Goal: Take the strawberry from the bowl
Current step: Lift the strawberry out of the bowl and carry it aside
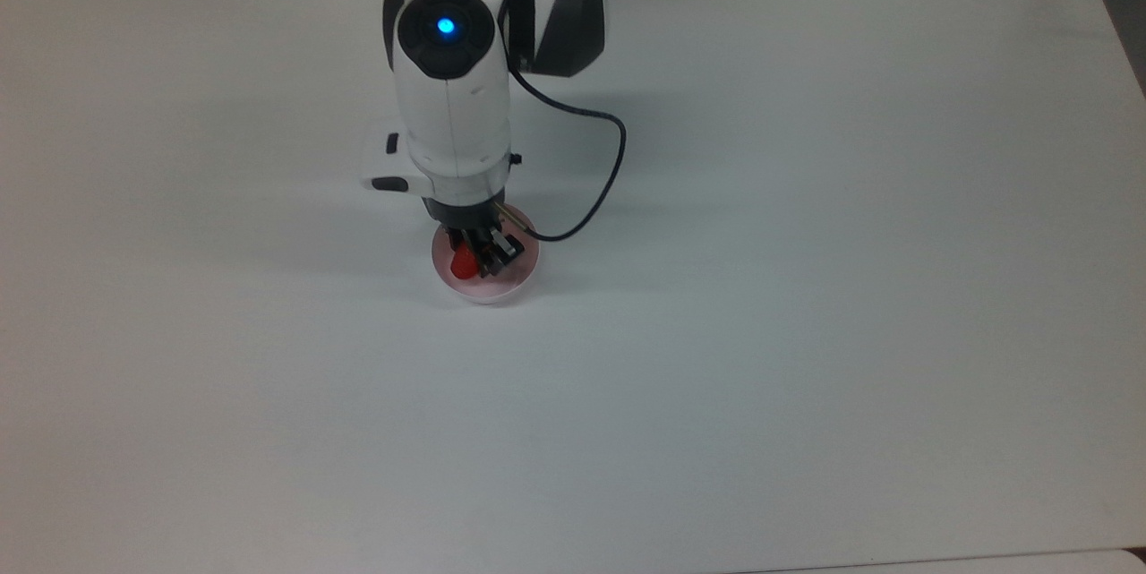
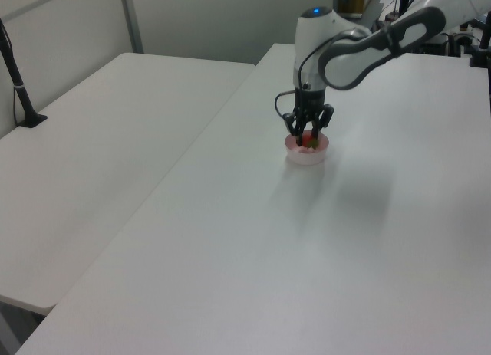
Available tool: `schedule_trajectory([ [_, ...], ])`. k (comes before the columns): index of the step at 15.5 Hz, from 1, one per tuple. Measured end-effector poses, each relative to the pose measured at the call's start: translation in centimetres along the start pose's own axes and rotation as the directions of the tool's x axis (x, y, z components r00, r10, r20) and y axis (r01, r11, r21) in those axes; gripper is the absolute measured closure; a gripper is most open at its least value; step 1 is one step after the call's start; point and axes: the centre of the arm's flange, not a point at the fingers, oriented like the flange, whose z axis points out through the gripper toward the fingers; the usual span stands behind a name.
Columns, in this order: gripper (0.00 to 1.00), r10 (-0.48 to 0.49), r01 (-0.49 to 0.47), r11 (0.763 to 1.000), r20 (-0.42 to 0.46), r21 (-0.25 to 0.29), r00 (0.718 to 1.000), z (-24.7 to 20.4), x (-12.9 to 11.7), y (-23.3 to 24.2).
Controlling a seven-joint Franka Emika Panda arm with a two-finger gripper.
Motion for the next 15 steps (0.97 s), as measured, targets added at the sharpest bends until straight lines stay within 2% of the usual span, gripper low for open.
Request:
schedule_trajectory([
  [3,0.57,-0.079,0.08,0.997,0.018,-0.023,0.997,-4.1,0.6,1.8],
  [6,0.57,-0.172,0.172,0.985,0.024,-0.028,0.985,-5.7,1.8,3.8],
  [11,0.57,-0.318,0.32,0.947,0.055,-0.037,0.946,-3.7,5.7,8.7],
  [15,0.57,-0.398,0.398,0.917,0.021,-0.026,0.917,-1.0,10.2,13.8],
])
